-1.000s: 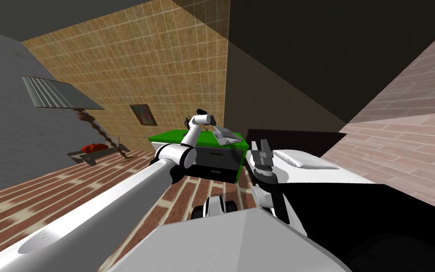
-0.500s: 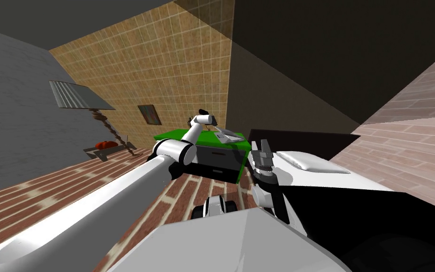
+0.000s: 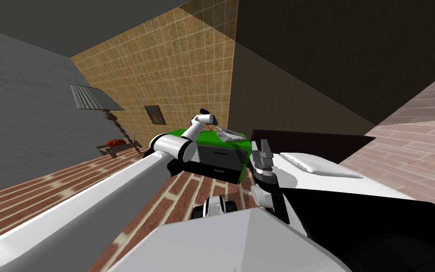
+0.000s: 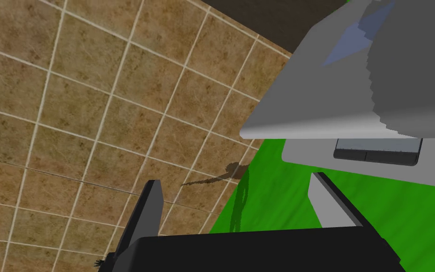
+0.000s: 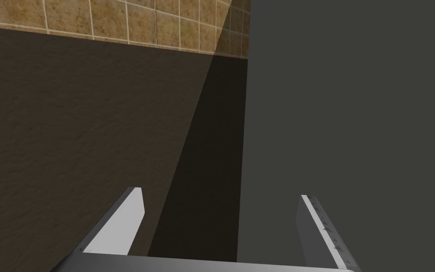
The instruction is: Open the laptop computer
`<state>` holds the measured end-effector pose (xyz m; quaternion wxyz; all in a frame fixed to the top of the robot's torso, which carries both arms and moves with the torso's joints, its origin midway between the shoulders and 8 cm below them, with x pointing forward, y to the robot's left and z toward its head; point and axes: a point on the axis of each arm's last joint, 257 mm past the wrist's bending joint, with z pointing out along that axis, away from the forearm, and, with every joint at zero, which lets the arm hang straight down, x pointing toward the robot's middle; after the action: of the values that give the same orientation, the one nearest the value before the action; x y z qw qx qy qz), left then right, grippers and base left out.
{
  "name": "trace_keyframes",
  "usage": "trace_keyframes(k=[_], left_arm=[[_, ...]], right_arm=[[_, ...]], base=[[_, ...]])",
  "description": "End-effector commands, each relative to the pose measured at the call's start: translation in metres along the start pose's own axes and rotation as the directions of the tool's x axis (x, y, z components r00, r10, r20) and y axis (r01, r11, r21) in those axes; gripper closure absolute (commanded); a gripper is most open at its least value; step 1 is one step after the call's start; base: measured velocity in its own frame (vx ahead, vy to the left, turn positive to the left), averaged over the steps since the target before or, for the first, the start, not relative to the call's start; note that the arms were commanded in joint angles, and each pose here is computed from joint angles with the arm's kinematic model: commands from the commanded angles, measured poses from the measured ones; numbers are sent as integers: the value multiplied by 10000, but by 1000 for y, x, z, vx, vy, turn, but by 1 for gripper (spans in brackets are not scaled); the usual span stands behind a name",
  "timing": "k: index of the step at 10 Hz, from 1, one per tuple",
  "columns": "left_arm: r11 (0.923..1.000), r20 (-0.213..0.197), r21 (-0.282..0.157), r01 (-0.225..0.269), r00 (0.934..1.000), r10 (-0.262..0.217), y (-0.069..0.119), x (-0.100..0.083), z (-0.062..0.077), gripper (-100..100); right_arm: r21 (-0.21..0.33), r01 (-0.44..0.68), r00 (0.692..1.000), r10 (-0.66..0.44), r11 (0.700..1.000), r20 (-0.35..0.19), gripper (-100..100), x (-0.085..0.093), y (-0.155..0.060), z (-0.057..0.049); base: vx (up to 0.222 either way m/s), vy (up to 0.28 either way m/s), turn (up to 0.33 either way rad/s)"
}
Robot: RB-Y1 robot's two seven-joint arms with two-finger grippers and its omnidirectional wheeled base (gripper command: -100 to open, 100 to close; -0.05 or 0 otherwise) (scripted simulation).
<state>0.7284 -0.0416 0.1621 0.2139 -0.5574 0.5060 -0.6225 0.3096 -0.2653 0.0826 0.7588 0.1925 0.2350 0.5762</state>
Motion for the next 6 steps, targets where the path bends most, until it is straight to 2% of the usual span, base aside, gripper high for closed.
trace_keyframes(k=[1, 6], left_arm=[[10000, 29, -27, -1, 10000, 1, 2, -2, 1, 0], [10000, 26, -24, -1, 10000, 2, 2, -2, 1, 0]], right_arm=[[0, 0, 10000, 0, 10000, 0, 0, 0, 0, 0], [0, 0, 10000, 0, 10000, 0, 0, 0, 0, 0]], base=[[0, 0, 0], [0, 0, 0]])
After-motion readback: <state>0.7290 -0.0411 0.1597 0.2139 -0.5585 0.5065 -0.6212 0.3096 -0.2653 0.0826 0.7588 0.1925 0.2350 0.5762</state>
